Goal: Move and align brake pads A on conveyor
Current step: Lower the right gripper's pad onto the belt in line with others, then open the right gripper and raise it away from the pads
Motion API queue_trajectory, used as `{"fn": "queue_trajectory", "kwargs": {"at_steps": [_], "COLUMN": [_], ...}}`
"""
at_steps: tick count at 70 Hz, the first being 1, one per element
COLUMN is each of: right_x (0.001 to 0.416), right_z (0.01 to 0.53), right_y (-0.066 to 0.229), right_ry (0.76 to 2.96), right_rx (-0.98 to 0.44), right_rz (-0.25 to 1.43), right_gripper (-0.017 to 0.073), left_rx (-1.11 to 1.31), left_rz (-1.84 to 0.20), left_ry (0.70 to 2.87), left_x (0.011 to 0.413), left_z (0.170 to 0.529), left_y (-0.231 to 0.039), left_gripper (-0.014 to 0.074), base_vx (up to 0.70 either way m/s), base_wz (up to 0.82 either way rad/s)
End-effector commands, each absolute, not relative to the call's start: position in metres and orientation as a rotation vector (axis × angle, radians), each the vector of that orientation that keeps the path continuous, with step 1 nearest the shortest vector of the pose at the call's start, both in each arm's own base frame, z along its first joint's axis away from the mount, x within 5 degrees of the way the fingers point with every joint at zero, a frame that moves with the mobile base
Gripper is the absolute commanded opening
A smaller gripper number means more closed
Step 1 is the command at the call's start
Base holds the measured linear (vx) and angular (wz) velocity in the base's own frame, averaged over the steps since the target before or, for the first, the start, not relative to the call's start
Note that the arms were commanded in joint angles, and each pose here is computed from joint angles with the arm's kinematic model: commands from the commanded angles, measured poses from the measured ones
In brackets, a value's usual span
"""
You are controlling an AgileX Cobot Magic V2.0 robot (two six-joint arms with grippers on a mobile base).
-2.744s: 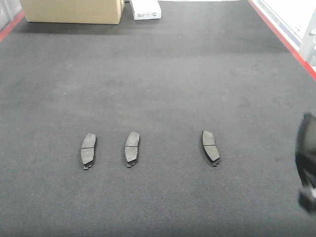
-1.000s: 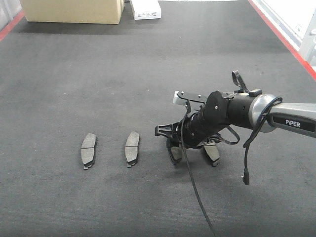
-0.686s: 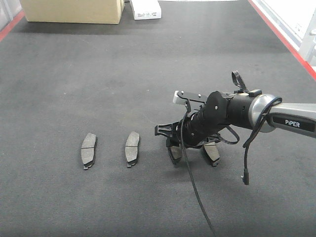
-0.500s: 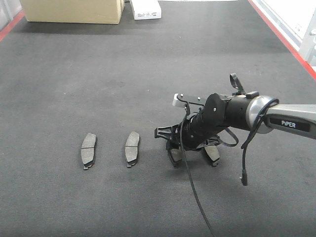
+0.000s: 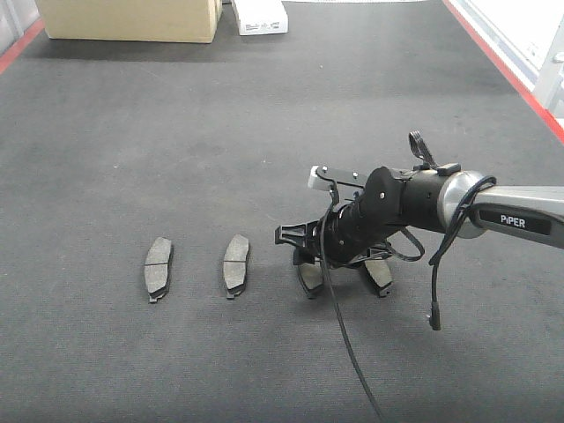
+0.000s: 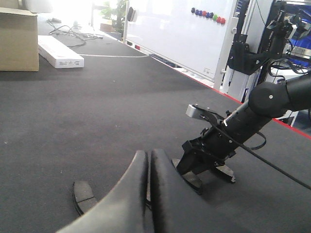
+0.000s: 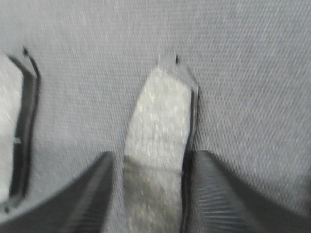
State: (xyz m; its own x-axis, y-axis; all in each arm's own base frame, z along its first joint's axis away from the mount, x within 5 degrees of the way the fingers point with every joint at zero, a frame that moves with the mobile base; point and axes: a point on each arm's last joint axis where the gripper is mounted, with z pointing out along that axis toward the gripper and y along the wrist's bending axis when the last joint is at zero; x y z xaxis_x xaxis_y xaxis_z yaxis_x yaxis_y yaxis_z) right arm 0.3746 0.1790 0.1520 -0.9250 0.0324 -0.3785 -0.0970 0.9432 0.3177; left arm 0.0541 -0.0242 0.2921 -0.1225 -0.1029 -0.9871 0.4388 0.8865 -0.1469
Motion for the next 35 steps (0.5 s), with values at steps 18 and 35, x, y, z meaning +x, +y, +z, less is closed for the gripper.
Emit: {"fn": "queue_trajectory", "kwargs": {"at_steps": [18,35], "right_x": [0.369,0.337], "right_z": [0.259,0.322], "right_y": [0.169,0.148], "right_ry": [2.366,2.25], "right_rx": [-0.126,-0.312], "right_rz": [0.486,0.319], "right_gripper": [0.0452,0.0372], "left_rx": [0.269,0.269], "left_rz": [-0.5,-0.5], "left_ry": [1.552,1.552], "left_x": [0.053,0.053], "left_z": [0.305,0.305], "left_y": [-0.026,-0.026], "left_gripper": [-0.0006,-0.0006], "base_vx": [0.0,0.0], "base_wz": [0.0,0.0]}}
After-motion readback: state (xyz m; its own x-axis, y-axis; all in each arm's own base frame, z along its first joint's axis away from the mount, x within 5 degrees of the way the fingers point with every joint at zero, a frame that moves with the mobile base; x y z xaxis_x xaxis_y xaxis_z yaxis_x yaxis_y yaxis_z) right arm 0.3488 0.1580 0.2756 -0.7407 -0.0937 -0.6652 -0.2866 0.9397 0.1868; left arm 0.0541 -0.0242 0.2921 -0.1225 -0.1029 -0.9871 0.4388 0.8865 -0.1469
